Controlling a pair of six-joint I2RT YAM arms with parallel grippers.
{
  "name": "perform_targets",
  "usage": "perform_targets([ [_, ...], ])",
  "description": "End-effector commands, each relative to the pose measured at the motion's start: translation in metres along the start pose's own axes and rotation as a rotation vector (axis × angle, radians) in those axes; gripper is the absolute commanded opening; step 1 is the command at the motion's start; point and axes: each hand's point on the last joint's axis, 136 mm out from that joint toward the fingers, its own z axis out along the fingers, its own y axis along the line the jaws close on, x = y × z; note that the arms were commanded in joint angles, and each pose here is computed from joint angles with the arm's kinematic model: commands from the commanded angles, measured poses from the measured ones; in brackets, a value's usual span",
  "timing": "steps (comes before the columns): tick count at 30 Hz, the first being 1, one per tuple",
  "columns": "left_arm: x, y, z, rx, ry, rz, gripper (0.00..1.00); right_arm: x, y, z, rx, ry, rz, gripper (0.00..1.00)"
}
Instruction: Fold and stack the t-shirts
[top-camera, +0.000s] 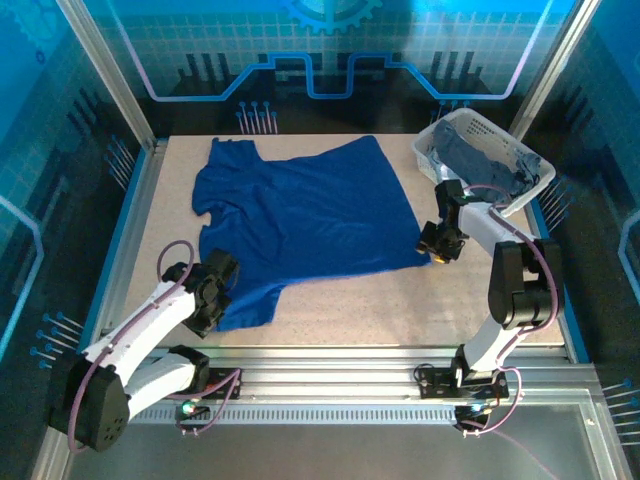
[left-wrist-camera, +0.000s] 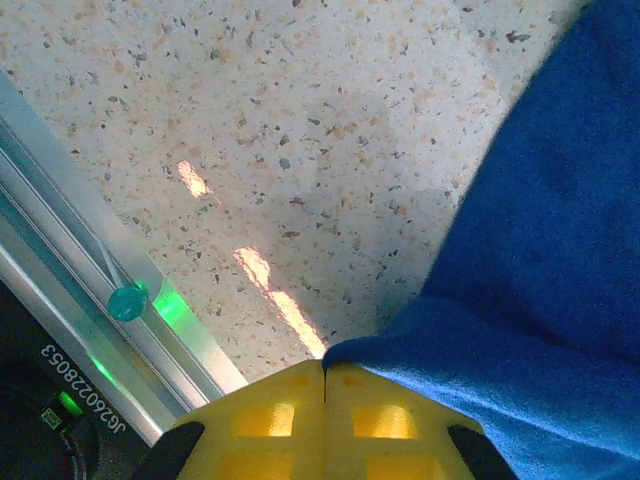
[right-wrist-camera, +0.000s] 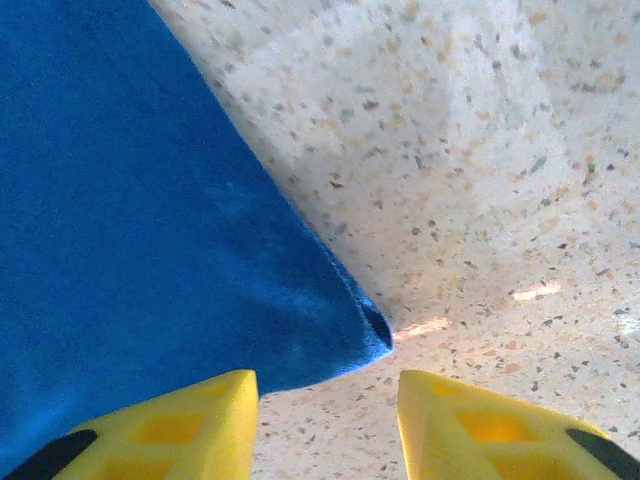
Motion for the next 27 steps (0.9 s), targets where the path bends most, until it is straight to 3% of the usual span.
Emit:
perform_targets([
  [1, -0.003, 0.0, -0.001, -0.009, -0.02, 0.01, 0.0, 0.006, -0.009, 0.011, -0.002, 0.024, 0.033, 0.38],
  [10, -0.004, -0.005, -0.002, 0.003, -0.02, 0.002, 0.0, -0.001, -0.005, 0.033, 0.007, 0.059, 0.04, 0.32],
  [16, 0.001, -0.01, -0.002, 0.03, 0.007, -0.017, 0.0, -0.01, -0.017, 0.026, 0.083, 0.014, 0.062, 0.01],
  [23, 0.013, -0.031, 0.008, 0.094, 0.074, -0.023, 0.0, 0.021, -0.066, 0.013, 0.193, 0.043, 0.21, 0.0],
  [27, 0.014, -0.034, 0.006, 0.087, 0.08, -0.02, 0.0, 0.04, -0.065, 0.003, 0.186, 0.061, 0.196, 0.0],
])
